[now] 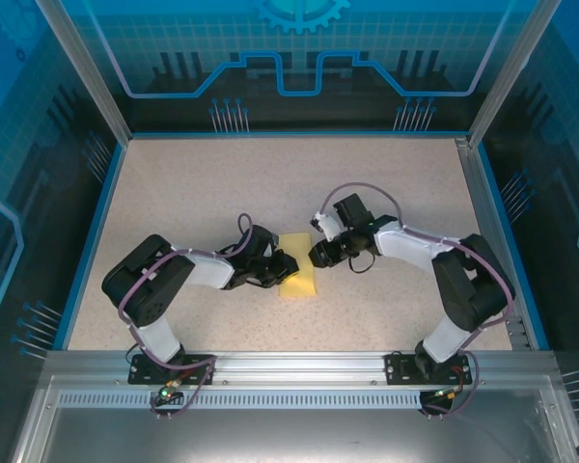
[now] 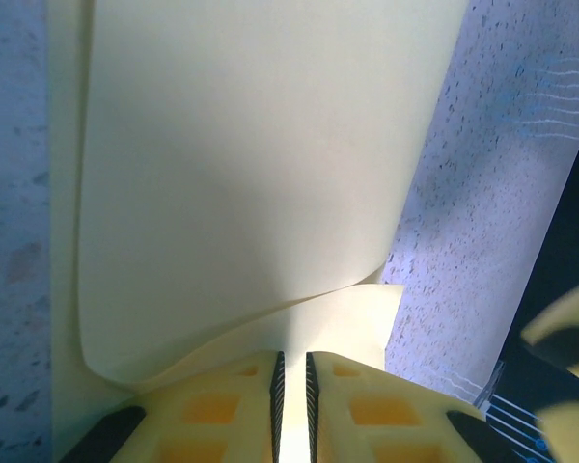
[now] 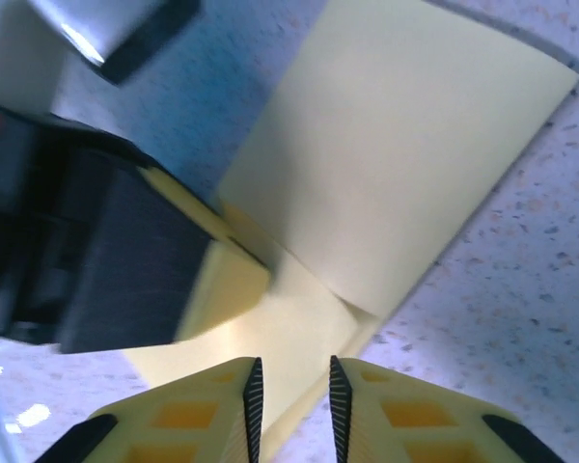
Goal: Fold a paper plane with a square sheet of paper (pick it up from the middle)
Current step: Fold the triangle a second time at the center of the table.
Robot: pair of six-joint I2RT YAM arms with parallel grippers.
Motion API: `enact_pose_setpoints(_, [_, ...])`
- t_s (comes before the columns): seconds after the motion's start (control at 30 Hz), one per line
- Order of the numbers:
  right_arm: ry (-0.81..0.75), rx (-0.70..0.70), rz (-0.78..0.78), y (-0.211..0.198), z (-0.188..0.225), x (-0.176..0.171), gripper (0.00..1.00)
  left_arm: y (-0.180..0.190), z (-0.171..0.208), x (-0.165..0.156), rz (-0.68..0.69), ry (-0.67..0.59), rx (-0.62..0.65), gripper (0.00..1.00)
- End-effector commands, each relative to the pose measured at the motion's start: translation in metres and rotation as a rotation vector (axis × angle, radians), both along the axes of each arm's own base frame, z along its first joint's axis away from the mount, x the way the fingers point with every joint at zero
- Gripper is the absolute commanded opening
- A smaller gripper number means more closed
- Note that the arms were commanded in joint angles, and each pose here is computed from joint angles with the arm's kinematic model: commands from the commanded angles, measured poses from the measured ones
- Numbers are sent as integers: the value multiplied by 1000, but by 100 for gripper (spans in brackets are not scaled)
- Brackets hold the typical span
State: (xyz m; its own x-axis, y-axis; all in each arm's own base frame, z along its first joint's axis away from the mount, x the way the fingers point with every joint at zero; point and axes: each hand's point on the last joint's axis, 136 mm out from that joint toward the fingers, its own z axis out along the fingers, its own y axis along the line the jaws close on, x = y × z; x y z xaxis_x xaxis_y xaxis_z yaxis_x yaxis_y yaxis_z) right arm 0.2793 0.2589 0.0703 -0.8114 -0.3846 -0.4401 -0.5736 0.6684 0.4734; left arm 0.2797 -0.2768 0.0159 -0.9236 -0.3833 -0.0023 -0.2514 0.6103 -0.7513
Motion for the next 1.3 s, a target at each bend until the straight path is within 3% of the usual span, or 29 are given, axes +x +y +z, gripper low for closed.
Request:
enact_pose_setpoints(0.0, [146, 122, 33, 15, 11, -27, 20, 26, -34, -24, 9, 96, 131, 19])
enact_pose_setpoints(0.13, [248, 186, 81, 35, 14, -53, 15, 25, -31, -23, 4, 88, 129, 19])
enact_pose_setpoints(0.4, [311, 59, 68, 45, -12, -64, 12, 23, -29, -21, -2, 82, 126, 19])
enact_pose_setpoints(1.27, [404, -157, -58, 5, -77, -59, 10, 25, -36, -22, 3, 94, 141, 19])
